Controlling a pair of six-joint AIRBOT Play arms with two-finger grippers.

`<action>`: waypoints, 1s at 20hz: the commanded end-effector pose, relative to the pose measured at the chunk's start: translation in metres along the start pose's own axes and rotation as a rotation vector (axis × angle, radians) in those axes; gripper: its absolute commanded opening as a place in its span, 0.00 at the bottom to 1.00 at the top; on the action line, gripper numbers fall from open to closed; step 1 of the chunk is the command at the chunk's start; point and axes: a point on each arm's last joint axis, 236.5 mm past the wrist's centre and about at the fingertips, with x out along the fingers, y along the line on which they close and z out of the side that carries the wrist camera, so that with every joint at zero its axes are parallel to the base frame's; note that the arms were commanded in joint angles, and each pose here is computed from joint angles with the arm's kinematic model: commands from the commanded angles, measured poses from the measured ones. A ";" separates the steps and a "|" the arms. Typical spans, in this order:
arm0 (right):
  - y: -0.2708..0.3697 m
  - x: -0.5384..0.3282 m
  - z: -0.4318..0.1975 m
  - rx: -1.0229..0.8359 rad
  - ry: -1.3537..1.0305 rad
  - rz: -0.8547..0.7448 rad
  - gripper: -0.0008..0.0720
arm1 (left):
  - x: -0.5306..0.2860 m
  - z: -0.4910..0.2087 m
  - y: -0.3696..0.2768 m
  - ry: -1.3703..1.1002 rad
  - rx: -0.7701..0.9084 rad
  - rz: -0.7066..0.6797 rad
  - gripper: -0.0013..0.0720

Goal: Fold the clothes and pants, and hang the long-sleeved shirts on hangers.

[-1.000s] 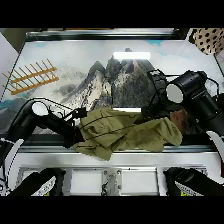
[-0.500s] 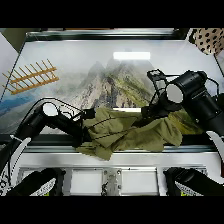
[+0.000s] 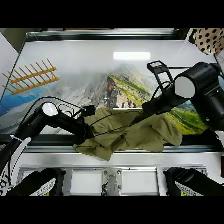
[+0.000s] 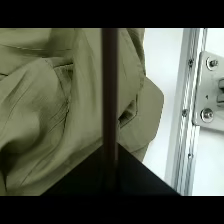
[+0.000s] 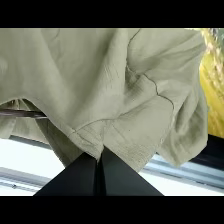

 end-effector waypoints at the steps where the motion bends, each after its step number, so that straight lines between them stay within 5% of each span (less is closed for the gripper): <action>1: 0.003 -0.019 0.011 -0.009 -0.057 0.013 0.02 | 0.000 0.009 0.001 -0.036 -0.007 0.006 0.03; 8: 0.023 -0.023 0.016 -0.052 -0.095 0.044 0.02 | -0.020 0.034 0.013 -0.071 0.048 0.067 0.03; 20: 0.097 -0.035 0.053 -0.115 -0.300 0.196 0.02 | 0.002 0.062 0.022 -0.100 0.023 -0.022 0.03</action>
